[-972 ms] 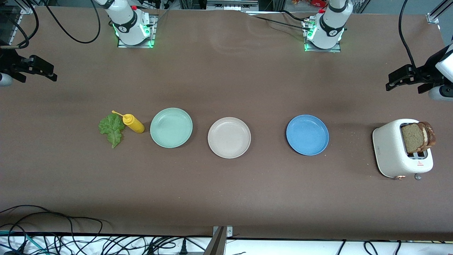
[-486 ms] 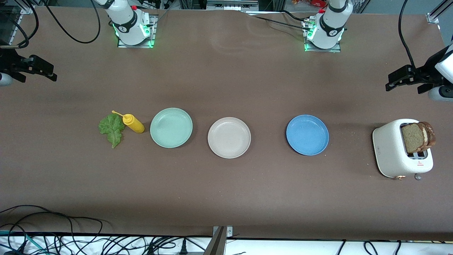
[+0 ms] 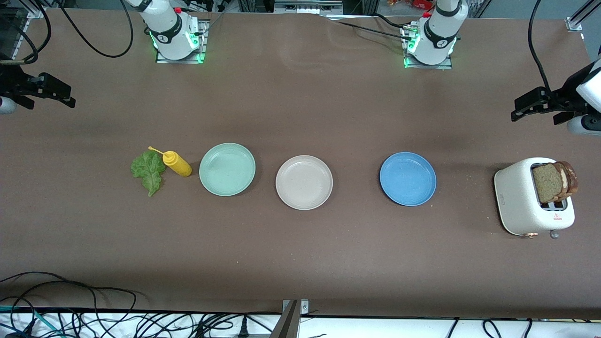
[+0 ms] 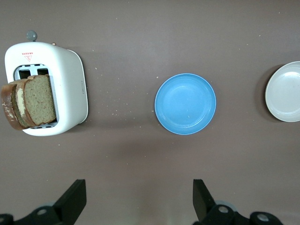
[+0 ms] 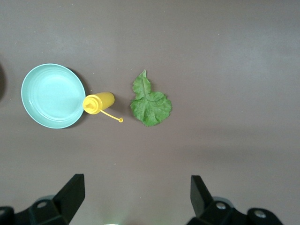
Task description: Make sandwich on beige plate with both arms
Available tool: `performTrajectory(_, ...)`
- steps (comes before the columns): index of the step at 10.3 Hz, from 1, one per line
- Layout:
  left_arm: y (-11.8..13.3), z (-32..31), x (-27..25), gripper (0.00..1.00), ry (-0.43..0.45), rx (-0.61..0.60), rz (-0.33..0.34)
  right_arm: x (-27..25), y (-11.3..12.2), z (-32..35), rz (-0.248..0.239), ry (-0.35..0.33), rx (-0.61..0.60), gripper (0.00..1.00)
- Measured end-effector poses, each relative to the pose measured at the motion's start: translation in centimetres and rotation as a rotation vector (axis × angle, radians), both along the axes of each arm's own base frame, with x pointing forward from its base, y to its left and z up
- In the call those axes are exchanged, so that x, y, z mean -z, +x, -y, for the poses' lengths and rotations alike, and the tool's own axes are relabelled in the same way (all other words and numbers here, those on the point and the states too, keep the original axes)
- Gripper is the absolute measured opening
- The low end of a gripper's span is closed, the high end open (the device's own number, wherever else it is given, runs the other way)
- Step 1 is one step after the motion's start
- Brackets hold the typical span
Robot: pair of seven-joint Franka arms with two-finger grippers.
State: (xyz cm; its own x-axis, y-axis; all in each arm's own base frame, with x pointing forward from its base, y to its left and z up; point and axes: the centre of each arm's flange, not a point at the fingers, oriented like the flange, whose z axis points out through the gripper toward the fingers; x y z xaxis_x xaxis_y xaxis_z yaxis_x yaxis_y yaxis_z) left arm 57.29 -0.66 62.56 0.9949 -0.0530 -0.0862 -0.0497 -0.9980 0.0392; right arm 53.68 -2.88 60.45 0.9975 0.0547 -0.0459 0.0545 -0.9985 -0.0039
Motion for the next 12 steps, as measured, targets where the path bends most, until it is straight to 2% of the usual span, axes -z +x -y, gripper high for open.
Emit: performTrajectory(12,0.48,-0.54,0.96,1.00,0.001,-0.010,-0.017,0.00,0.00,0.03,0.000,0.000,0.000,1.00)
